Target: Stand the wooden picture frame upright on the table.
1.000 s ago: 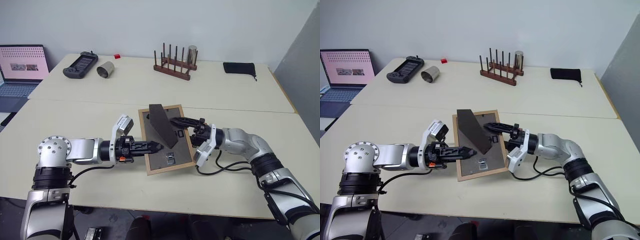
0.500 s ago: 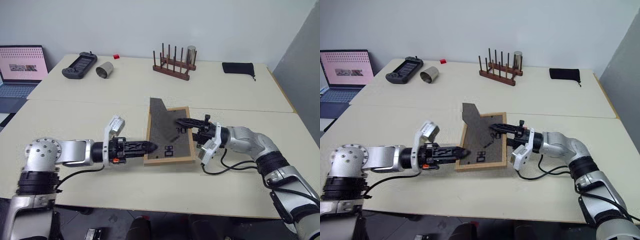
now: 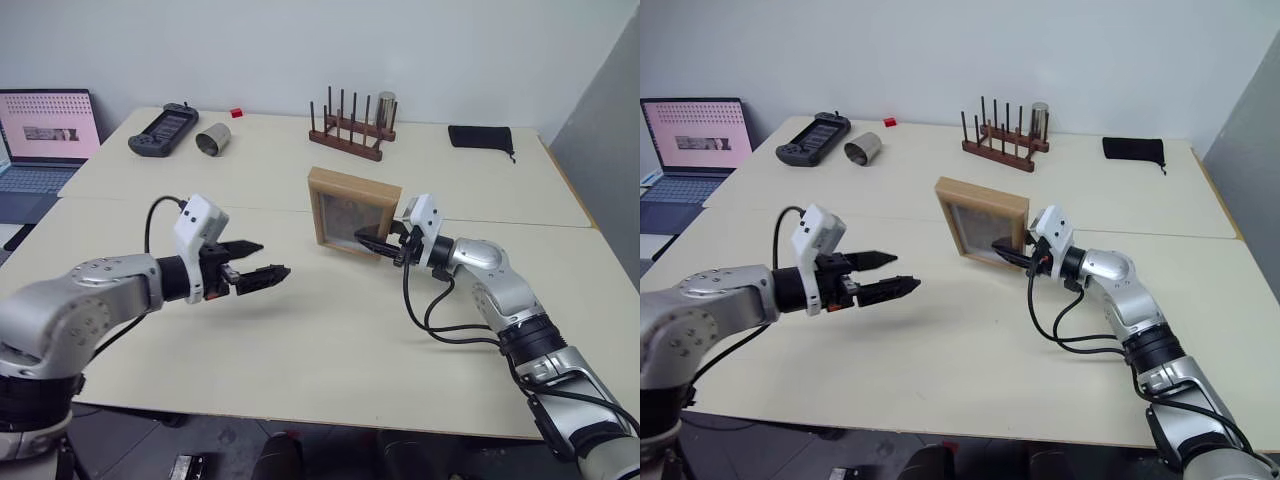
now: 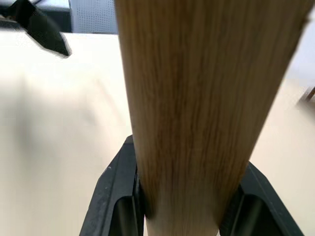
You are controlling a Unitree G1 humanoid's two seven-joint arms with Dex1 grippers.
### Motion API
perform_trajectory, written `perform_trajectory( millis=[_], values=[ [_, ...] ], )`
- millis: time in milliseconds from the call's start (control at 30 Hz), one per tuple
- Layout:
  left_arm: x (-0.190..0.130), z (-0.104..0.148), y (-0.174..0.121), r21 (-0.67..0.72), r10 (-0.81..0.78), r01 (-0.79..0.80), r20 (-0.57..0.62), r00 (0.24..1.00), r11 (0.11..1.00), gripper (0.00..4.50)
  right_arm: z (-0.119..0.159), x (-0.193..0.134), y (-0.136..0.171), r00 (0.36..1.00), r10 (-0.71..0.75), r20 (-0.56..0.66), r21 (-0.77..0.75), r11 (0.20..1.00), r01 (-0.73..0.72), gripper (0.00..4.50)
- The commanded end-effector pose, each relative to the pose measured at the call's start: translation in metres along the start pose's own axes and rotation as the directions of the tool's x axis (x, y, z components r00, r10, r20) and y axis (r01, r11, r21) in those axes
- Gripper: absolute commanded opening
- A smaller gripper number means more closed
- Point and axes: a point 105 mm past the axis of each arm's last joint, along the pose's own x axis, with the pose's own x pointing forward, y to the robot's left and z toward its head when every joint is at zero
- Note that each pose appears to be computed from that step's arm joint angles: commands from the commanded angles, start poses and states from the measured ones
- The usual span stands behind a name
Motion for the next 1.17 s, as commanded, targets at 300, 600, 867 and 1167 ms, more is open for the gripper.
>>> perform_trajectory(
  millis=[300,600,867,1167],
  values=[
    [0.006,-0.008,0.005,0.146,0.135,-0.147,0.089,0.987,0.978,4.5,-0.012,0.018,-0.012,0.999,0.005,-0.045,0.287,0.958,0.009,1.37],
    [0.009,-0.023,0.017,0.127,0.156,-0.163,0.061,0.986,0.978,4.5,-0.042,0.007,-0.009,0.993,0.005,-0.121,0.291,0.956,0.03,2.77],
    [0.021,-0.019,0.034,0.077,0.182,-0.189,0.083,0.98,0.979,4.5,-0.044,-0.061,-0.012,0.968,-0.122,-0.218,0.112,0.982,0.149,4.45],
    [0.02,-0.012,0.042,0.018,0.108,-0.11,0.07,0.992,0.994,4.5,0.024,-0.089,0.016,0.963,-0.243,-0.112,0.02,0.969,0.247,4.45]
  ],
)
